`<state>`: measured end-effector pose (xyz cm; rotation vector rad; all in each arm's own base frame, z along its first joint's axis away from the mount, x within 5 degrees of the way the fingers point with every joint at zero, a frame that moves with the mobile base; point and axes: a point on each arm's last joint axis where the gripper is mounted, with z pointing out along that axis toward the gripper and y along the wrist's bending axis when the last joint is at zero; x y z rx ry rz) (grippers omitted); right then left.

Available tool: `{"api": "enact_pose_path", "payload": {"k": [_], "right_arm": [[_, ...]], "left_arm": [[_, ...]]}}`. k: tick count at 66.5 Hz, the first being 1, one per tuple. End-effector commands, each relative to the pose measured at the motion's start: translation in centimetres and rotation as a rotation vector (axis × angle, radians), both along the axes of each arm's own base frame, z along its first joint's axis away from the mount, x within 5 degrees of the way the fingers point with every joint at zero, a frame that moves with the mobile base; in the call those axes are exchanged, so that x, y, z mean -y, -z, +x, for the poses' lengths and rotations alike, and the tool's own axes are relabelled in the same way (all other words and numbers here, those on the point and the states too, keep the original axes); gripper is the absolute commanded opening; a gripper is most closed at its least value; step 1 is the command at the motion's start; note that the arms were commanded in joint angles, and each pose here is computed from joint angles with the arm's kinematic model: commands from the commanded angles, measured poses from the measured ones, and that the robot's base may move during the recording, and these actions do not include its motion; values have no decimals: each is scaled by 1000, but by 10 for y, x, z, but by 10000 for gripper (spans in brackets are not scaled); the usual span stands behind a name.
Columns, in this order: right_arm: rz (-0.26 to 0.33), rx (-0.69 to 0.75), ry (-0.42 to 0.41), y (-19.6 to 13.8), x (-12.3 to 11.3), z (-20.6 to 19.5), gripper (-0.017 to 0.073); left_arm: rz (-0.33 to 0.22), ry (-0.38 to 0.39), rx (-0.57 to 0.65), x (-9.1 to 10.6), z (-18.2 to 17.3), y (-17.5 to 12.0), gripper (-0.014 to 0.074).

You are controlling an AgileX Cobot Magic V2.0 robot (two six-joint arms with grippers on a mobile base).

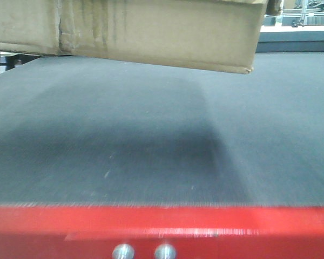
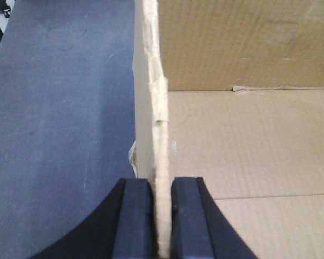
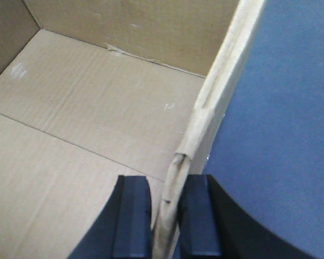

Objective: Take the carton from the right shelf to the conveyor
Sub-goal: 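Lower the held carton onto the grey conveyor belt with both grippers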

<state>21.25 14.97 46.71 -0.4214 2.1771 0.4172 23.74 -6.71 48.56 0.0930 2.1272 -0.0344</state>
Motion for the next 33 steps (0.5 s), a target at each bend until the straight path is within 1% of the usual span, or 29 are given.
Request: {"api": "enact_pose_path", "payload": {"k": [1, 33], "right_arm": [[54, 43, -43, -8, -4, -4, -67], [54, 43, -43, -8, -4, -4, -67]], "left_arm": [[-44, 33, 72, 5, 0, -8, -9], [-44, 33, 72, 5, 0, -8, -9]]}}
